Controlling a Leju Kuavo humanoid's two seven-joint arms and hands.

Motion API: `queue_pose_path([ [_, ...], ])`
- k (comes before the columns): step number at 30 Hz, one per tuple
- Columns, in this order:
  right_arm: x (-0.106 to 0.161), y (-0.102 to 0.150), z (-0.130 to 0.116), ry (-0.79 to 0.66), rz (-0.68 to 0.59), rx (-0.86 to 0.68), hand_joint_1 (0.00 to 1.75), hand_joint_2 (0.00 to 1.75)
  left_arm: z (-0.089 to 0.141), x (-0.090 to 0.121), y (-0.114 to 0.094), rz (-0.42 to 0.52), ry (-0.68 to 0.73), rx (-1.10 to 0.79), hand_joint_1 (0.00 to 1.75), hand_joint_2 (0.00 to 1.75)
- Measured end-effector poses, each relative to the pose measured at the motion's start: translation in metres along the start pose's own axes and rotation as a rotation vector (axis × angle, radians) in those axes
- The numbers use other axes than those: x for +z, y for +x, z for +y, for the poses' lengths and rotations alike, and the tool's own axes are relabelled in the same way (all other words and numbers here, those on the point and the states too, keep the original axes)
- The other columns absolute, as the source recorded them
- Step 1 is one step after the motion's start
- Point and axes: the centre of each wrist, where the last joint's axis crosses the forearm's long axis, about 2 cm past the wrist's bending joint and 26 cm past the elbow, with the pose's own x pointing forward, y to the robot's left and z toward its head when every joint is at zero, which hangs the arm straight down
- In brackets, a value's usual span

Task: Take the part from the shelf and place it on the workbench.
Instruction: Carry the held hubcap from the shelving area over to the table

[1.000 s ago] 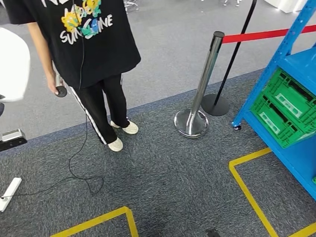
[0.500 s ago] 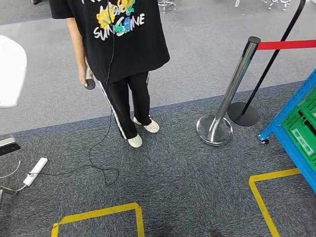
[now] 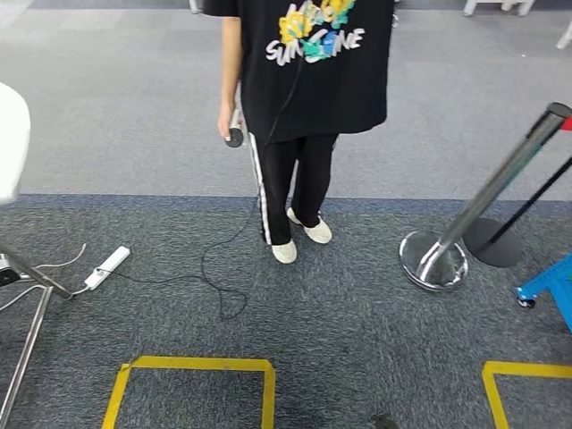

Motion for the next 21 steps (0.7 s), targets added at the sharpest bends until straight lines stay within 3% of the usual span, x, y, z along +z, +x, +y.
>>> queue_pose_path([
  [21, 0.0007, -0.0019, 0.0021, 0.013, 0.002, 0.011, 0.0, 0.0, -0.0023, -0.0025, 0.0079, -0.033, -0.029, 0.005, 1.75, 1.75],
])
